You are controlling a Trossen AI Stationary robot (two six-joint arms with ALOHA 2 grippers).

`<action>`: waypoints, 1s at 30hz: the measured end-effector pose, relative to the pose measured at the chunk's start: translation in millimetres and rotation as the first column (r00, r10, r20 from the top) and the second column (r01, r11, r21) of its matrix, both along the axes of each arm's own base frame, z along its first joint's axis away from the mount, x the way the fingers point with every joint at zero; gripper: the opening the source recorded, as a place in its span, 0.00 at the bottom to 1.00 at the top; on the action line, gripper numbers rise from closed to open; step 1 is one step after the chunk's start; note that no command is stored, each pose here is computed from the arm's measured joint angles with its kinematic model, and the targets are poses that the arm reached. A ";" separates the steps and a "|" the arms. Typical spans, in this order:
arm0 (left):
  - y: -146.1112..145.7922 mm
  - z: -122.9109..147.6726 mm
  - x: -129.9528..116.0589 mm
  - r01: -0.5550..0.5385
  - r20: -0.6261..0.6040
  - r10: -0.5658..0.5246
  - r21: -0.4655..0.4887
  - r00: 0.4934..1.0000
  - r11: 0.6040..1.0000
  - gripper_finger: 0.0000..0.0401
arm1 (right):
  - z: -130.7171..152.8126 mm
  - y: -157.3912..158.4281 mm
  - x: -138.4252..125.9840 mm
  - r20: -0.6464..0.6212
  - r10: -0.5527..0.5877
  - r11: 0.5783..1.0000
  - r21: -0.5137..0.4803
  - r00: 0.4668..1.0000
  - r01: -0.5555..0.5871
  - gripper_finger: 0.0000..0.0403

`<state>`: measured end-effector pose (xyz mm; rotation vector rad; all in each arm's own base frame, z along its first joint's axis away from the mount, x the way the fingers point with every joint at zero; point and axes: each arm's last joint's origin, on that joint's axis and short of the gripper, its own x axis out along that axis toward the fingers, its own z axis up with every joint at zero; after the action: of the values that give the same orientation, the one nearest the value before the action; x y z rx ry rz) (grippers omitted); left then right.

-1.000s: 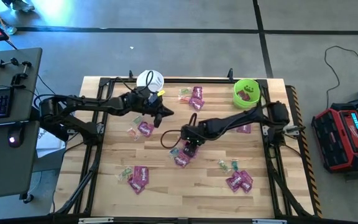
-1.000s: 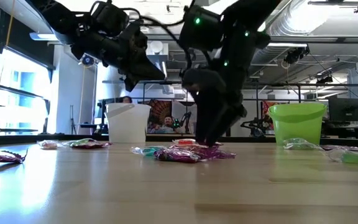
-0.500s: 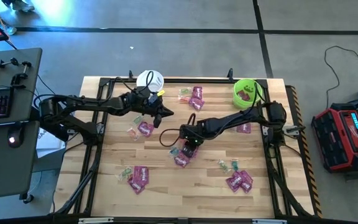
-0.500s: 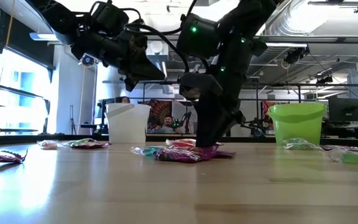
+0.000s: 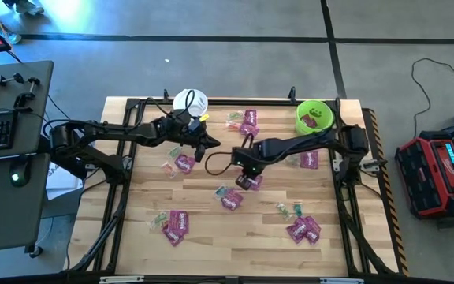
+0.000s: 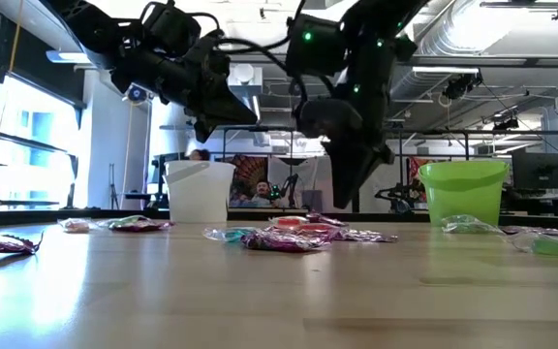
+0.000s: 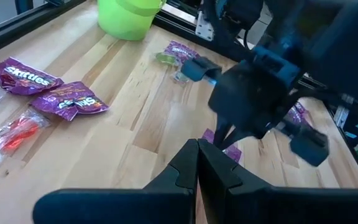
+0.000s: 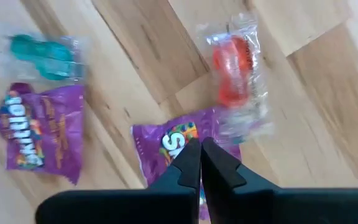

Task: Sort candy by brand, put in halloween buckets
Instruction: Put the violet candy into the green bucket

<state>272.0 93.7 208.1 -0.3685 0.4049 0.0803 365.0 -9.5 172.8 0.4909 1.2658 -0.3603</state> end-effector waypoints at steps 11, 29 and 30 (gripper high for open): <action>0.5 -0.1 -0.2 -0.001 -0.001 0.001 0.001 1.000 1.000 0.00 | 7.5 19.5 -2.7 0.006 0.179 0.981 -0.071 0.984 -0.178 0.22; 0.0 -3.2 -1.6 0.024 -0.035 -0.022 0.042 0.999 0.999 0.00 | -23.7 20.1 9.3 -0.072 0.469 0.862 -0.180 0.880 -0.474 0.44; 0.0 -3.2 -1.6 0.024 -0.035 -0.023 0.042 0.999 0.999 0.00 | -24.1 20.1 9.4 -0.073 0.470 0.861 -0.180 0.879 -0.475 0.41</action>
<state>270.4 93.7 204.9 -0.3204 0.4405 0.0724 374.4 10.6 148.7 -0.0021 1.3149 -0.0689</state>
